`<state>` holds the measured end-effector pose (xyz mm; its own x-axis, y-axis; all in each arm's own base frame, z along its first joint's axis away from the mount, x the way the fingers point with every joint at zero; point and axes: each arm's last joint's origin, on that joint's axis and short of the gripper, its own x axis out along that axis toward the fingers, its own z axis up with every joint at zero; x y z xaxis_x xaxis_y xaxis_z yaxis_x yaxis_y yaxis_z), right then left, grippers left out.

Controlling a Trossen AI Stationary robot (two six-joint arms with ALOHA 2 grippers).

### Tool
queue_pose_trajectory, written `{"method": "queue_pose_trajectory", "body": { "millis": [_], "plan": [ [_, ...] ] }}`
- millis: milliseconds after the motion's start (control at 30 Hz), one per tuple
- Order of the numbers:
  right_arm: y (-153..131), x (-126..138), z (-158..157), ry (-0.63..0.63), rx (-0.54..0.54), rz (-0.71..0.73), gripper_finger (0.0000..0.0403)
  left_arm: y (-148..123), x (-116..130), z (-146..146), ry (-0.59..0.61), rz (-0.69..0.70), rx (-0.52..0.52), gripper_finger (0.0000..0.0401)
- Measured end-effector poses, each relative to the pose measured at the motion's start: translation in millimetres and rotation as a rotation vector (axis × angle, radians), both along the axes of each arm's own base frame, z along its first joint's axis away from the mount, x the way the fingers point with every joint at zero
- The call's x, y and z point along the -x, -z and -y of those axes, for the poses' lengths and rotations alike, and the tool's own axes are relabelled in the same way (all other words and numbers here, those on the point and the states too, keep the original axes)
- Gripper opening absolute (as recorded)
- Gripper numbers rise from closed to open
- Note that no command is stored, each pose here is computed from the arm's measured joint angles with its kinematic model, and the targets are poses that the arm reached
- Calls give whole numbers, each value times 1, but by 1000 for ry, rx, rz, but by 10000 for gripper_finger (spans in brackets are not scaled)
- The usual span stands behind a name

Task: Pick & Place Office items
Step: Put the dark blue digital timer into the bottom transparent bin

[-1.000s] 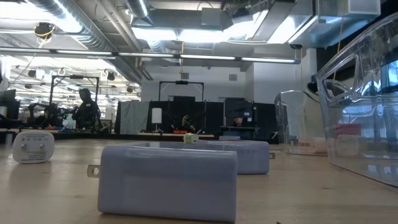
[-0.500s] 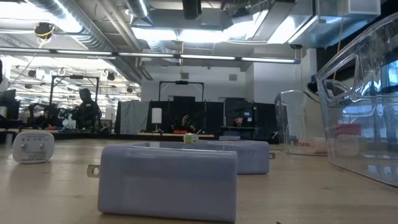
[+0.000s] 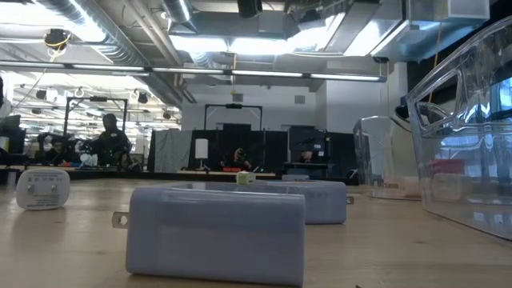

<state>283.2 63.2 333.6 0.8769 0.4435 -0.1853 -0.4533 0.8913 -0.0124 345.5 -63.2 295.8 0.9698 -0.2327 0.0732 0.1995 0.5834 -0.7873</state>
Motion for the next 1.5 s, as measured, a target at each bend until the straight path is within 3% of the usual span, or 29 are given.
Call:
{"method": "queue_pose_trajectory", "body": {
  "millis": [167,433,567,767,900,1033,1233,1500],
  "plan": [
    [0,0,0,-6,-2,-5,57,0,0,-1,-13,-2,14,182],
    [1,2,1,8,-47,-47,64,0,-1,-3,-26,-7,15,220],
    [-7,16,6,42,-125,-127,68,-3,0,-12,12,14,-26,238],
    [-23,51,14,118,-219,-422,64,-9,2,-25,10,44,-73,243],
    [-12,73,8,169,-280,-703,66,-8,1,-34,-13,32,-75,242],
    [2,91,-8,219,-273,-932,64,-5,1,-39,-25,-3,-78,242],
    [16,105,-34,323,-263,-1035,65,3,0,-45,-32,-85,-84,240],
    [67,119,-68,415,-282,-1221,65,12,2,-49,168,-174,-78,232]
  ]
}}
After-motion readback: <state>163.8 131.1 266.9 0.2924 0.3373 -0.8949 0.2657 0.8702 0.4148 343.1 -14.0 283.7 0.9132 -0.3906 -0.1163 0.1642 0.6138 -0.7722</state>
